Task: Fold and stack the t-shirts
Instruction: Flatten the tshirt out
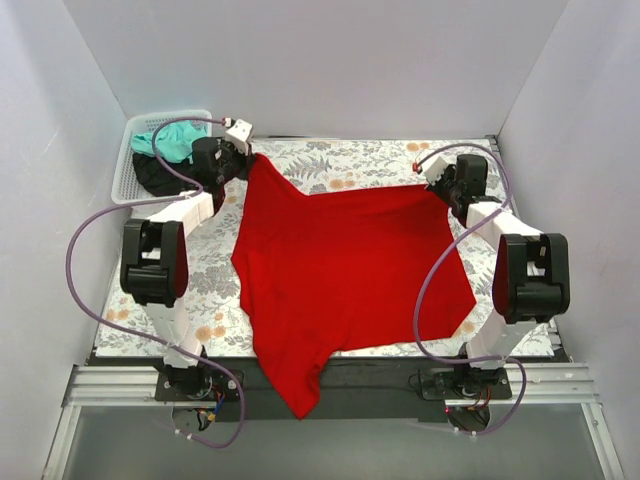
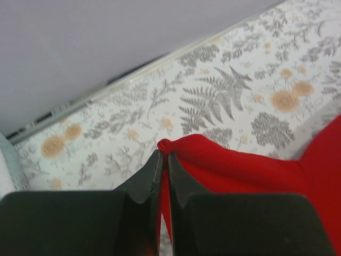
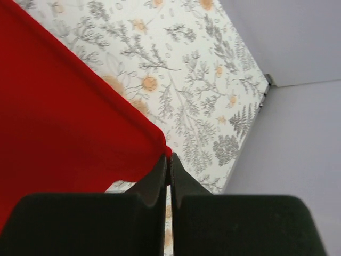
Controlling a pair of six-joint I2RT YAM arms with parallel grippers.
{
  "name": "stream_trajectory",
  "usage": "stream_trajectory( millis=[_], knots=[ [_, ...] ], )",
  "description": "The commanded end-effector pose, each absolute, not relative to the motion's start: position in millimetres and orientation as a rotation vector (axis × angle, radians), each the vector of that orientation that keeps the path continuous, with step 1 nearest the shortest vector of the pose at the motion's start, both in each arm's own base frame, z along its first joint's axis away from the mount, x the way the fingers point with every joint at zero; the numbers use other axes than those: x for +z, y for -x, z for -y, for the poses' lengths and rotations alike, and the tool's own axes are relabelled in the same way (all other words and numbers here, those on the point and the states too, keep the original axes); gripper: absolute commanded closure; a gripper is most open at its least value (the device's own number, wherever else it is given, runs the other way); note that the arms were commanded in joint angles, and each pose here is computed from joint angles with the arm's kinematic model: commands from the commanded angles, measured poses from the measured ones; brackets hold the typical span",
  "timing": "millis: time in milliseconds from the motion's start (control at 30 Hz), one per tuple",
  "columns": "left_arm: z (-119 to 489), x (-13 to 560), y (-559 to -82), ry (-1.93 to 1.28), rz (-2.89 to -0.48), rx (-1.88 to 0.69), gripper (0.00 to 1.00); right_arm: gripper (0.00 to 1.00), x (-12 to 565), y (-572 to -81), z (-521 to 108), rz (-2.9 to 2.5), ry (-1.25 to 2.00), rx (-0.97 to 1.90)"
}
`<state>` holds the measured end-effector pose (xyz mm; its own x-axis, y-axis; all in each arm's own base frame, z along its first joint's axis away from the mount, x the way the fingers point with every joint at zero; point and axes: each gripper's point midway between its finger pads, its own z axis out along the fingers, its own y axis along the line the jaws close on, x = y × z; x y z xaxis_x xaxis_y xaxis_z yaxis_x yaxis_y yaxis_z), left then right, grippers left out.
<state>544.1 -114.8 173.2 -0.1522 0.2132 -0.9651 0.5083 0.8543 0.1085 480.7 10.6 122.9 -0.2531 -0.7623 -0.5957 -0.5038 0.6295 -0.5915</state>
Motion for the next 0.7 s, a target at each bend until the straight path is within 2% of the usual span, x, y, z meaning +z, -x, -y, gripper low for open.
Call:
stream_trajectory(
  millis=[0,133,233,333,367,433,533,667],
  knots=[
    [121.1,230.7,-573.9,-0.552,-1.536,-0.253,1.0,0.99,162.3,-520.0,9.5,-1.822,0.894,-0.521],
    [130.2,217.3,-593.8,-0.609,-1.531,-0.277,1.0,0.99,150.4,-530.4,13.1,-1.846,0.895,-0.539],
    [140.7,191.3,-571.2,-0.791,-1.565,-0.312,1.0,0.99,147.2,-523.5,10.7,-1.842,0.931,-0.535],
    [141.3,172.9,-518.0,-1.0,-1.495,-0.275,1.0,0.99,139.5,-503.9,10.5,-1.846,0.987,-0.529],
    [137.4,141.3,-490.4,-1.043,-1.554,-0.301,1.0,0.99,137.9,-497.4,9.8,-1.846,1.005,-0.529],
    [137.3,162.0,-458.6,-1.122,-1.472,-0.283,1.0,0.99,133.5,-474.8,8.5,-1.838,1.058,-0.523],
    [128.5,145.8,-404.5,-1.22,-1.477,-0.273,1.0,0.99,136.9,-447.5,3.4,-1.804,1.133,-0.501],
    [120.2,109.3,-354.9,-1.359,-1.484,-0.247,1.0,0.99,103.2,-402.9,-1.5,-1.845,1.262,-0.437]
  ],
)
